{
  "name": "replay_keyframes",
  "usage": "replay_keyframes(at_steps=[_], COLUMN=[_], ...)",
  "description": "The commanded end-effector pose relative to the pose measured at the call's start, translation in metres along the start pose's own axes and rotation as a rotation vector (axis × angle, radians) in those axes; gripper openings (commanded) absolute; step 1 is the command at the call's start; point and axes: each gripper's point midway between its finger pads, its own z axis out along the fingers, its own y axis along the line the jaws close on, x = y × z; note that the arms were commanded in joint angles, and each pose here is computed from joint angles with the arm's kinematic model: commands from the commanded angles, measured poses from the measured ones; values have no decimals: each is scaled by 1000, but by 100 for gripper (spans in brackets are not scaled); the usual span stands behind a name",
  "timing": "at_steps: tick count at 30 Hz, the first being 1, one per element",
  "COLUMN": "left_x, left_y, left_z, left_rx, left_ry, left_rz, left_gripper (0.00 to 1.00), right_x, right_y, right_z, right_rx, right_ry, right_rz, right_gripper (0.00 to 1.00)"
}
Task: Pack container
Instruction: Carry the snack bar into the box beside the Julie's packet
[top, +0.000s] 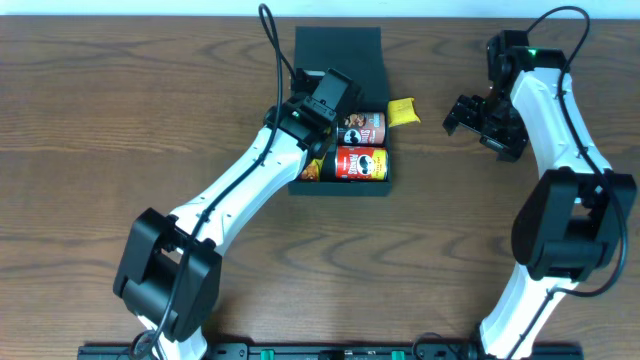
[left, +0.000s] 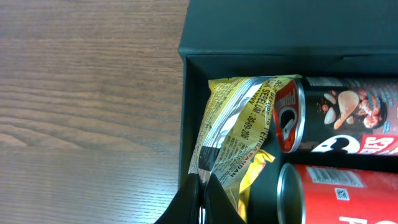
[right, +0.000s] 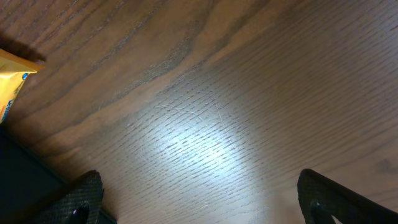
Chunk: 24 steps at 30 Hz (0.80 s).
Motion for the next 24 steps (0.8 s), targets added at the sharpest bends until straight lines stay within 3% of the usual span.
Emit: replay_keyframes(at_steps=[1,24], left_x=[5,35], left_y=[-8,-1], left_z=[14,48], left_rx=[-3,-109], left_ry=[23,103], left_rz=[-20,-23], left_gripper=[6,6], right_x=[-3,-3], right_y=[0,0], right_z=[-3,-3], right_rx=[7,9], right_ry=[-16,-14], right_rz=[-18,-25], right_gripper=[99,99])
